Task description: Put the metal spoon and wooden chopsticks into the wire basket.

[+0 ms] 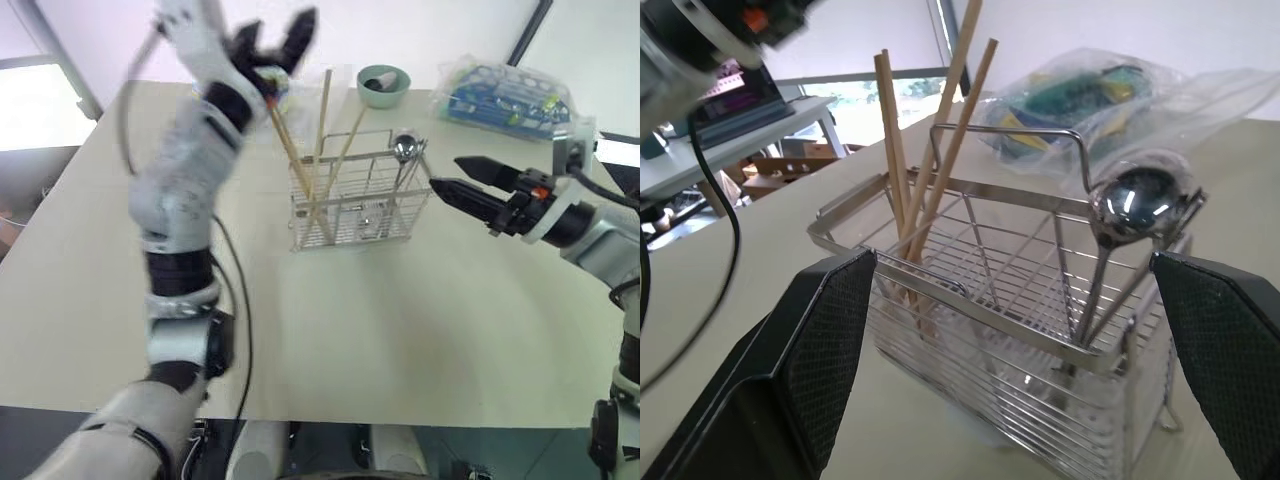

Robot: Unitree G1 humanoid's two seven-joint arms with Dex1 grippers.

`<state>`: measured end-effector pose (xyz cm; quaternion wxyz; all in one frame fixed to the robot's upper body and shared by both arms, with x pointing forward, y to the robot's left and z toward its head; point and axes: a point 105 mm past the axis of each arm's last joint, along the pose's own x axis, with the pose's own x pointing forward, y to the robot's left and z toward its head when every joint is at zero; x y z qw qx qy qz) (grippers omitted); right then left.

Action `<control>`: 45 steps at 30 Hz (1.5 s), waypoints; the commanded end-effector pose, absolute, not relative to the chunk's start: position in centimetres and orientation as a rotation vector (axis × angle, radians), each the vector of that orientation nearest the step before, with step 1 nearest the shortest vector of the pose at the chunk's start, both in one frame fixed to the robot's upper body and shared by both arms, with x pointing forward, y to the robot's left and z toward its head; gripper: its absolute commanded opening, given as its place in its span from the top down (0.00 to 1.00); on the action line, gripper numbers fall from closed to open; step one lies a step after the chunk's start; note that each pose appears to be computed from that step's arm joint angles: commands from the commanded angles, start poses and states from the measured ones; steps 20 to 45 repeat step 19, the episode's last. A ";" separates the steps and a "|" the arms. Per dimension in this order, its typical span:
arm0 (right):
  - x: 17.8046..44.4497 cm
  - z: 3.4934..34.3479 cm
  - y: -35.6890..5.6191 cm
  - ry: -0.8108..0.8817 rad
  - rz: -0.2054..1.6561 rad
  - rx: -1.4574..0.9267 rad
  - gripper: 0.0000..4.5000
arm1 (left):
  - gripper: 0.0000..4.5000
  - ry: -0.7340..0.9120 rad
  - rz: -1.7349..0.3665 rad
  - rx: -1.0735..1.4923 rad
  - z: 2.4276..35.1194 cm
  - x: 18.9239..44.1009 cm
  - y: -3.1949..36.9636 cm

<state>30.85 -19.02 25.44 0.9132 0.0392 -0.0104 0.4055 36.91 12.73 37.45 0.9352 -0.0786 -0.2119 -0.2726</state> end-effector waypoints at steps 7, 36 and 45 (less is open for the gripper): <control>31.6 26.8 -21.0 -0.046 0.855 -0.021 0.00 | 0.01 -0.117 -0.823 0.391 30.9 32.6 17.2; 32.1 26.8 -20.2 -0.059 0.905 -0.040 0.00 | 0.01 -0.011 -0.829 0.403 28.9 31.6 18.9; 32.1 26.8 -20.2 -0.059 0.905 -0.040 0.00 | 0.01 -0.011 -0.829 0.403 28.9 31.6 18.9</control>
